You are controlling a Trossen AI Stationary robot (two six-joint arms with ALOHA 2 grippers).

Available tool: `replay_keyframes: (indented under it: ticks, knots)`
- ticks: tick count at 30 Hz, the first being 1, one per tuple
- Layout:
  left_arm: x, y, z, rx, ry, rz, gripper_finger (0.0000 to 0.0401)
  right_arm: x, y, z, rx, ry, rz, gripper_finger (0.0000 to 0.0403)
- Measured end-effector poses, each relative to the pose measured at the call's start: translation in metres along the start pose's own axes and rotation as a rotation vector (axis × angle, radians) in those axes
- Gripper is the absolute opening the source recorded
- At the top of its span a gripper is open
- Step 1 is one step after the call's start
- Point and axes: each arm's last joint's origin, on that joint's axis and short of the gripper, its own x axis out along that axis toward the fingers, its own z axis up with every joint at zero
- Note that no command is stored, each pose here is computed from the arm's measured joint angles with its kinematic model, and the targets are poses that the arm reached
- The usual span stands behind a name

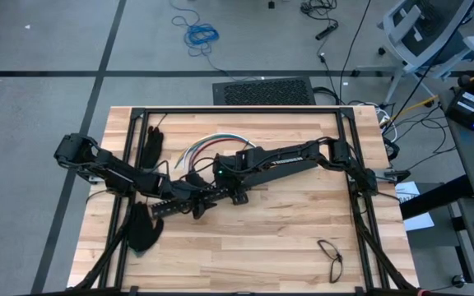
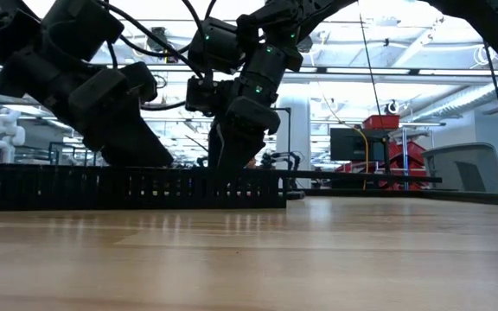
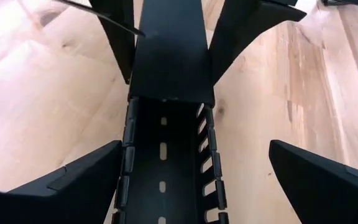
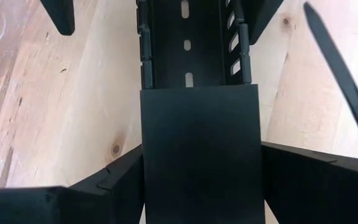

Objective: Ziptie cables

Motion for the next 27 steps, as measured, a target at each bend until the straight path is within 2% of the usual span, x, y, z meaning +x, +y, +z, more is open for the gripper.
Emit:
replay_keyframes:
  ticks: [7, 13, 17, 27]
  knots:
    - [0.001, 0.008, -0.009, 0.045, 0.057, 0.127, 0.0395, 0.0, 0.0, 0.0, 0.0, 0.001, -0.003, 0.0253]
    - [0.002, 0.008, -0.006, 0.07, 0.011, 0.168, 0.0363, 0.0, 0.0, 0.0, 0.0, 0.004, -0.01, 0.0253]
    - [0.002, 0.008, -0.003, 0.055, -0.029, 0.172, 0.0347, 0.0, -0.001, 0.0, 0.002, 0.004, -0.01, 0.0253]
    - [0.003, 0.008, 0.001, 0.06, -0.049, 0.155, 0.0345, 0.0, 0.0, 0.0, 0.0, 0.0, -0.001, 0.0253]
